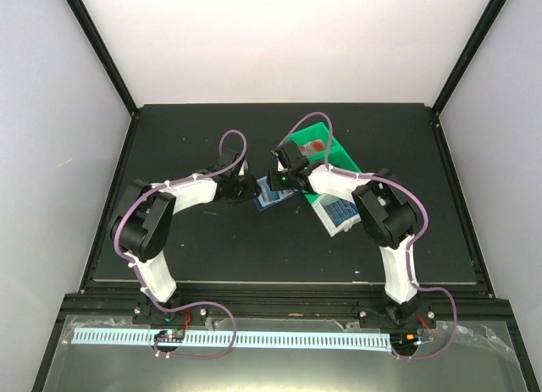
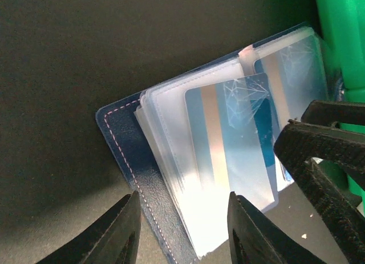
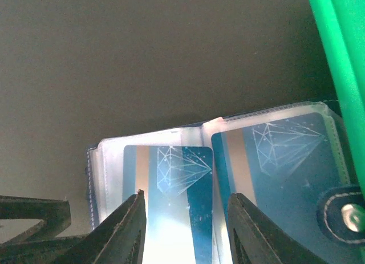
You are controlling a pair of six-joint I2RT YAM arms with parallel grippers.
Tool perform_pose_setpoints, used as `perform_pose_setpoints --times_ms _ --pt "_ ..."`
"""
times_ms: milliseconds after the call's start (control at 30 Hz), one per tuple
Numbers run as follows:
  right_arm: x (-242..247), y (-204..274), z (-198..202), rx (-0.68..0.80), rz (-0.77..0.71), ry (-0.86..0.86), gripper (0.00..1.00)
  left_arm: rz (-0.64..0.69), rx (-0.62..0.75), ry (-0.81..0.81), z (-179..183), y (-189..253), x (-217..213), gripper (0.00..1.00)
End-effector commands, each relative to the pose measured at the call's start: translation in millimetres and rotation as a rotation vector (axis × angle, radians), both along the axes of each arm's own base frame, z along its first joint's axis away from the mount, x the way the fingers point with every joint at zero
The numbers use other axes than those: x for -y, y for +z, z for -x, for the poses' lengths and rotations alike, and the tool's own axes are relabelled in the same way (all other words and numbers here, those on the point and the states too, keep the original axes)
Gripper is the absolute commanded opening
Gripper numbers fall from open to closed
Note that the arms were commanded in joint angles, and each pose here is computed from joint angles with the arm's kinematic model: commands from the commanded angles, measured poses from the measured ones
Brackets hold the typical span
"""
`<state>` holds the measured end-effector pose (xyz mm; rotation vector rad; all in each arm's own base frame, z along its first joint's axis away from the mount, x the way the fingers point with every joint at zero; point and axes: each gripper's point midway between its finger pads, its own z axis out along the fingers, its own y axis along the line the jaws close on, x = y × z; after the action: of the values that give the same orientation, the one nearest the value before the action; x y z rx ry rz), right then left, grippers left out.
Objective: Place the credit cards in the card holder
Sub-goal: Insert the credit card into the card holder.
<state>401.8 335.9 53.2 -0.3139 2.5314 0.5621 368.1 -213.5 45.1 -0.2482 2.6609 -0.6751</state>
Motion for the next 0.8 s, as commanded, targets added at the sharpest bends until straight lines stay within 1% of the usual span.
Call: perform_pose_setpoints --times_ms 0,200,333,633,767 --pt "-5.2 -10.7 -6.2 -0.015 0.008 0.001 0.41 0.029 -0.008 -0.007 -11.7 -1.4 8.5 0.44" --pt "-8.7 -21.2 -7.8 -0.039 0.027 0.018 0.37 0.016 -0.028 -0.002 -13.6 -10.4 8.4 0.38" --pt "-14.5 -23.4 -3.3 -0.046 0.028 0.058 0.36 0.03 -0.017 -0.038 -14.3 -8.1 13.7 0.36" --pt "-43.0 -12.4 13.0 0.031 0.099 0.201 0.35 0.039 -0.012 -0.103 -13.5 -10.5 21.0 0.31" --pt "-37.4 -17.9 10.8 0.029 0.143 0.158 0.35 0.02 -0.01 -0.096 -12.1 -10.8 17.2 0.3"
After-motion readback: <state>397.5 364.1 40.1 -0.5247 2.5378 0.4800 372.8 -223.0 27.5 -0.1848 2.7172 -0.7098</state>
